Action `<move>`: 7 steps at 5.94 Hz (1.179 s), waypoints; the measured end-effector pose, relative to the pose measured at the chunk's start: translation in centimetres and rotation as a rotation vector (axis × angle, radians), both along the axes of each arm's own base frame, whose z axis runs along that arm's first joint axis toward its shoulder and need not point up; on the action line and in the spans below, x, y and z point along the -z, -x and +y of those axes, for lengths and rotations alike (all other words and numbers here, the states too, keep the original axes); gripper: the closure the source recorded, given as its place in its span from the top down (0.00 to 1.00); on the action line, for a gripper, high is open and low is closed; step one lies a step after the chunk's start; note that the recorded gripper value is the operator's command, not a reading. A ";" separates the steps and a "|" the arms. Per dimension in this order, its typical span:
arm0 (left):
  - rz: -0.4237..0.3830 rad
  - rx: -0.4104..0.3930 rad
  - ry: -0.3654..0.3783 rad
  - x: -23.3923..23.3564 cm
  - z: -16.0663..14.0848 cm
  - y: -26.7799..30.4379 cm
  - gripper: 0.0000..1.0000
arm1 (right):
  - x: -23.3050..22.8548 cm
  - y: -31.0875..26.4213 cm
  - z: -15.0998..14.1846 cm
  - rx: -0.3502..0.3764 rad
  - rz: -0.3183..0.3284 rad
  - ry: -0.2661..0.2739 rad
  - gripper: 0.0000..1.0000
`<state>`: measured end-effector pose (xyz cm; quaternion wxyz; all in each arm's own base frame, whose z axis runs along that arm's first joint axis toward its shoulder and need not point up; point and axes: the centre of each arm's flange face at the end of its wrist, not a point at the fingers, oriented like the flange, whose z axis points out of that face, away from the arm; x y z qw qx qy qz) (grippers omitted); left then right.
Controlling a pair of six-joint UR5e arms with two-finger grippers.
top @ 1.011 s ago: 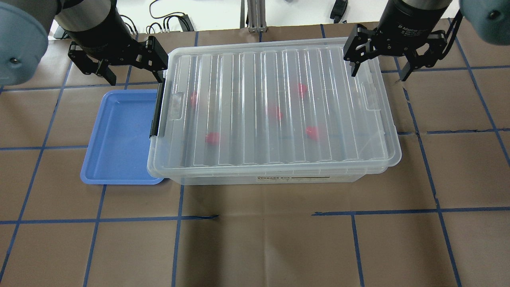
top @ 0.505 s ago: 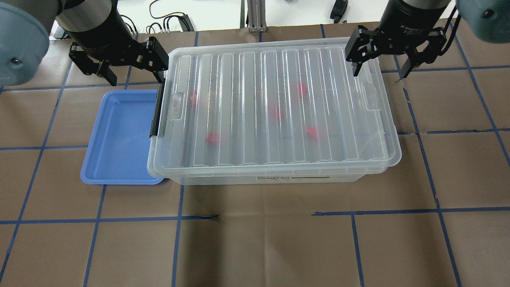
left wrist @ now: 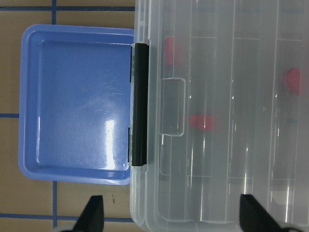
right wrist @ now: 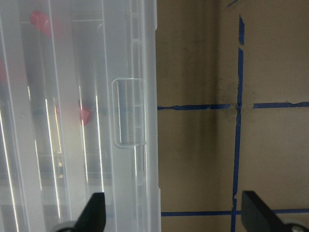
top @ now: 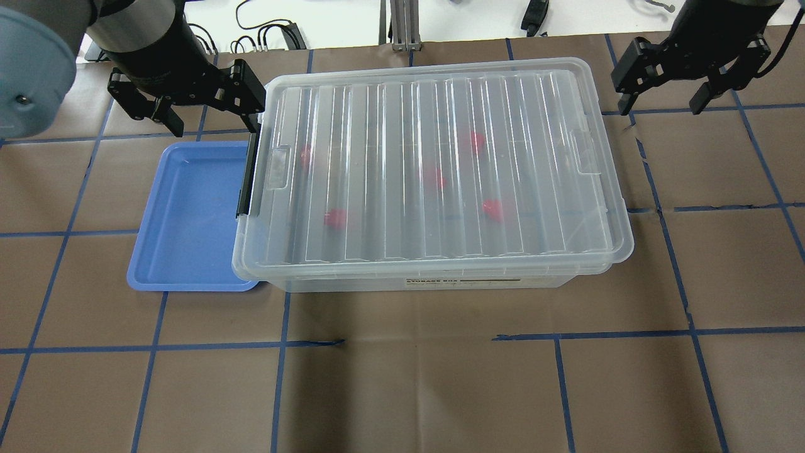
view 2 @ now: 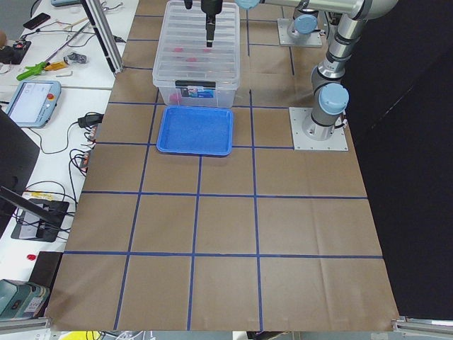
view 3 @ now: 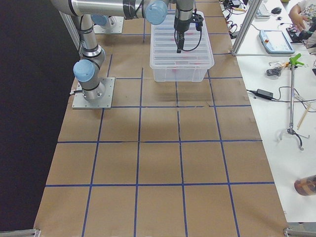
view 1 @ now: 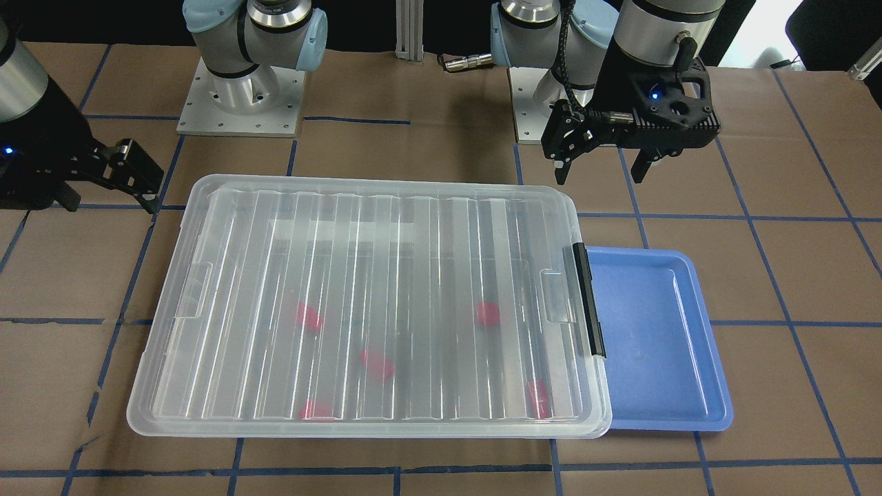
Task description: Place red block in blue tray from box
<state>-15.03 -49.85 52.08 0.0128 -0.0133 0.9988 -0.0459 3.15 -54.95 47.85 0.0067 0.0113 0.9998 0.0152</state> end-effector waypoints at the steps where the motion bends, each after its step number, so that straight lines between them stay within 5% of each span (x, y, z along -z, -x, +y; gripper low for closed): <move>1: -0.001 0.000 0.000 0.0 0.0 0.0 0.98 | 2.9 0.9 -1.0 0.000 -0.002 -0.004 1.00; 4: -0.001 0.000 -0.001 0.0 0.0 0.0 0.98 | 11.0 1.0 -0.3 0.009 0.003 0.012 1.00; 7: 0.001 0.000 0.000 0.0 0.0 0.0 0.98 | 13.5 0.8 0.3 -0.009 0.004 0.016 1.00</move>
